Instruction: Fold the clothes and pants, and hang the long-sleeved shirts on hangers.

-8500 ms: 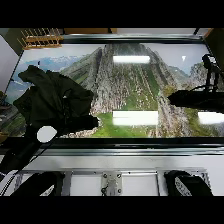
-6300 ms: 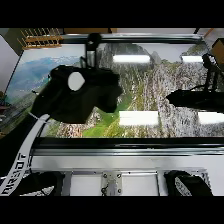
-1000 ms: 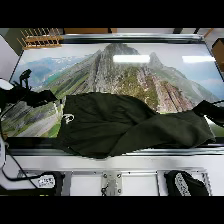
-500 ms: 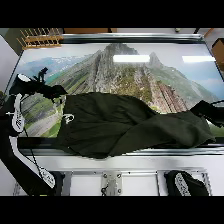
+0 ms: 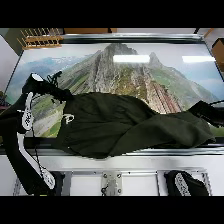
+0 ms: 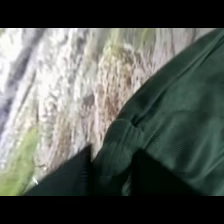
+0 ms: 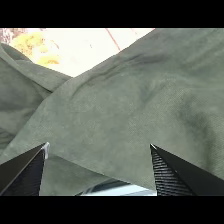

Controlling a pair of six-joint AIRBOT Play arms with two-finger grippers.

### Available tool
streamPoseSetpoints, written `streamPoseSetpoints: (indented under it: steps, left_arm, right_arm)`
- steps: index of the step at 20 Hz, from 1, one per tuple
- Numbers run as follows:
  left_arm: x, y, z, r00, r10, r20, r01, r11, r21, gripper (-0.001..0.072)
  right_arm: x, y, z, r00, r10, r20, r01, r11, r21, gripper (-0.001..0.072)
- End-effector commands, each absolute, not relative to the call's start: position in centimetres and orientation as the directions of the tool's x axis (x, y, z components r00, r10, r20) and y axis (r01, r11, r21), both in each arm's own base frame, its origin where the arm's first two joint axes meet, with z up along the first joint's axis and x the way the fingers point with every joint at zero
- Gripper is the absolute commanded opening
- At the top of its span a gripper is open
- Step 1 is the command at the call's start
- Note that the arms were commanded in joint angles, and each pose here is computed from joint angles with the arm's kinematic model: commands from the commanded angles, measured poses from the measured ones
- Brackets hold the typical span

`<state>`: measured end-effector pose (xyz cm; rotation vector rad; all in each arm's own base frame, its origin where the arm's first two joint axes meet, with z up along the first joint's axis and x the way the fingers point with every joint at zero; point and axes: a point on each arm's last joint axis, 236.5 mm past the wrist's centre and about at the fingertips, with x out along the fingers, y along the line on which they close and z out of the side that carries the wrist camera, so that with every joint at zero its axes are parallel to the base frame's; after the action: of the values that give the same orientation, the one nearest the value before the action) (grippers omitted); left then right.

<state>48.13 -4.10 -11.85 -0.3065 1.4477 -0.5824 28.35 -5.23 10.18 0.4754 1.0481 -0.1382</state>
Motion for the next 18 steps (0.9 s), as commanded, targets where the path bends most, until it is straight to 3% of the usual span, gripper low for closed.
streamPoseSetpoints:
  steps: [1, 3, 8, 10, 18]
  left_arm:
    - [46.7, -5.2, -11.4, -0.05, -0.545, -0.837, 0.204, 0.814, -0.543, 0.002]
    - [47.8, -3.9, -9.2, 0.027, -0.526, -0.85, 0.199, 0.836, -0.511, 0.002]
    - [49.7, 6.6, -1.0, 0.303, -0.309, -0.902, 0.147, 0.95, -0.276, 0.0021]
    - [49.5, 9.7, 1.3, 0.371, -0.271, -0.888, 0.098, 0.963, -0.252, 0.002]
    - [49.9, 11.3, 2.1, 0.415, -0.248, -0.875, 0.058, 0.967, -0.247, 0.0021]
  right_arm:
    - [28.4, -5.2, 10.2, 0.502, 0.114, -0.858, 0.332, 0.89, 0.312, 0.0694]
    - [28.4, -5.2, 10.2, 0.501, 0.116, -0.857, 0.332, 0.889, 0.314, 0.0694]
    - [28.4, -5.0, 10.2, 0.504, 0.124, -0.855, 0.329, 0.887, 0.323, 0.0693]
    - [28.4, -4.9, 10.2, 0.504, 0.125, -0.855, 0.327, 0.888, 0.323, 0.0693]
    - [31.9, -6.4, 10.4, 0.594, 0.091, -0.8, 0.399, 0.83, 0.39, 0.0692]
